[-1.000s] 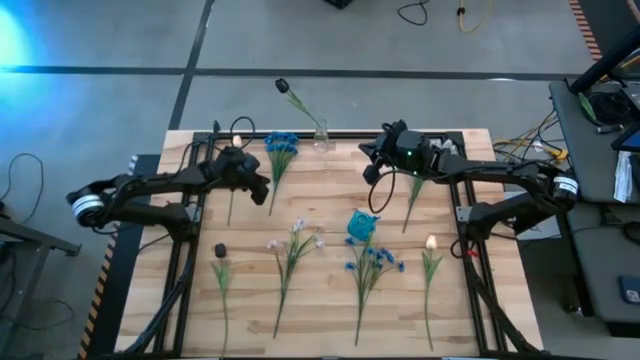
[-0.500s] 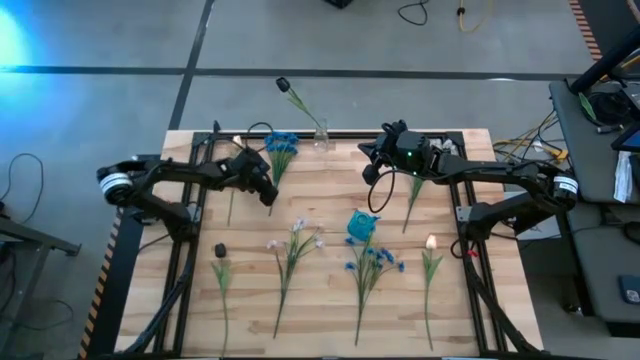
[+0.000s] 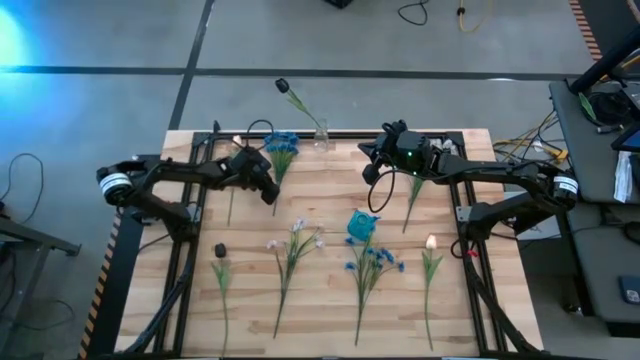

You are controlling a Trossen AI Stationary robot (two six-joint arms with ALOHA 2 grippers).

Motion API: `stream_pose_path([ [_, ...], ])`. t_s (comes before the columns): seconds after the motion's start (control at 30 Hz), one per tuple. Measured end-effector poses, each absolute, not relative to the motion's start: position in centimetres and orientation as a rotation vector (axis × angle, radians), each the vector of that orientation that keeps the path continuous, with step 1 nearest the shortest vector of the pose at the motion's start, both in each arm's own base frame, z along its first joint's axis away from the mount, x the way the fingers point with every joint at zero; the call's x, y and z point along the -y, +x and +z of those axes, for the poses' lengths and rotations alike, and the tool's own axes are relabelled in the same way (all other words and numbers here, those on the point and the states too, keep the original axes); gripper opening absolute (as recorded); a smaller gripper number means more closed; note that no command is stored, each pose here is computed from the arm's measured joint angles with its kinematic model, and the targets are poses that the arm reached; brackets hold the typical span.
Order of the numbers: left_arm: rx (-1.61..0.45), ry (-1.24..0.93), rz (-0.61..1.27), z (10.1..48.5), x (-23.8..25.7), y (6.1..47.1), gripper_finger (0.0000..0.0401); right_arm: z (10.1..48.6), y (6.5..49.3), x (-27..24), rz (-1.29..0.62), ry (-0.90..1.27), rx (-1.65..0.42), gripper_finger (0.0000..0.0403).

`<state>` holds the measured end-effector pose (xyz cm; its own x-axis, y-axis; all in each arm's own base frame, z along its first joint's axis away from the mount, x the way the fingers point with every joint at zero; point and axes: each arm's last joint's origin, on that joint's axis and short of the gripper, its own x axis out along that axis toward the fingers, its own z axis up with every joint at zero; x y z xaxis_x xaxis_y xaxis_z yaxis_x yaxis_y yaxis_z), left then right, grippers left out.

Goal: Sort flowers into vase by color
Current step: Put the top blue flowers into the transparent vase

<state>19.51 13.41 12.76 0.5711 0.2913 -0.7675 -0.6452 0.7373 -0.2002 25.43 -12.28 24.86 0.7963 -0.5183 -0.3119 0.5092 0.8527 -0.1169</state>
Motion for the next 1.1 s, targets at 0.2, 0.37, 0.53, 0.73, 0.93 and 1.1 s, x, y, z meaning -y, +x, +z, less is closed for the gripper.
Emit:
stream_pose_path([
  [0.2,-0.75,-0.4,0.517,13.9,-12.2,19.1,0.0151,24.9,25.4,12.3,-0.551,-0.028,-0.343,0.0013],
  [0.37,-0.722,-0.429,0.512,14.4,-11.6,19.2,0.0136,24.9,25.4,12.3,-0.552,-0.027,-0.343,0.0013],
  [0.53,-0.765,-0.478,0.529,13.3,-11.7,19.5,0.0149,24.9,25.4,12.3,-0.552,-0.028,-0.339,0.0013],
  [0.73,-0.811,-0.46,0.605,12.1,-12.7,20.7,0.0188,24.9,25.4,12.3,-0.552,-0.027,-0.339,0.0013],
  [0.93,-0.839,-0.432,0.597,11.4,-13.7,22.2,0.0188,24.9,25.4,12.3,-0.551,-0.028,-0.339,0.0013],
  [1.1,-0.856,-0.393,0.597,11.1,-14.0,22.6,0.014,24.9,25.4,12.3,-0.552,-0.027,-0.34,0.0013],
])
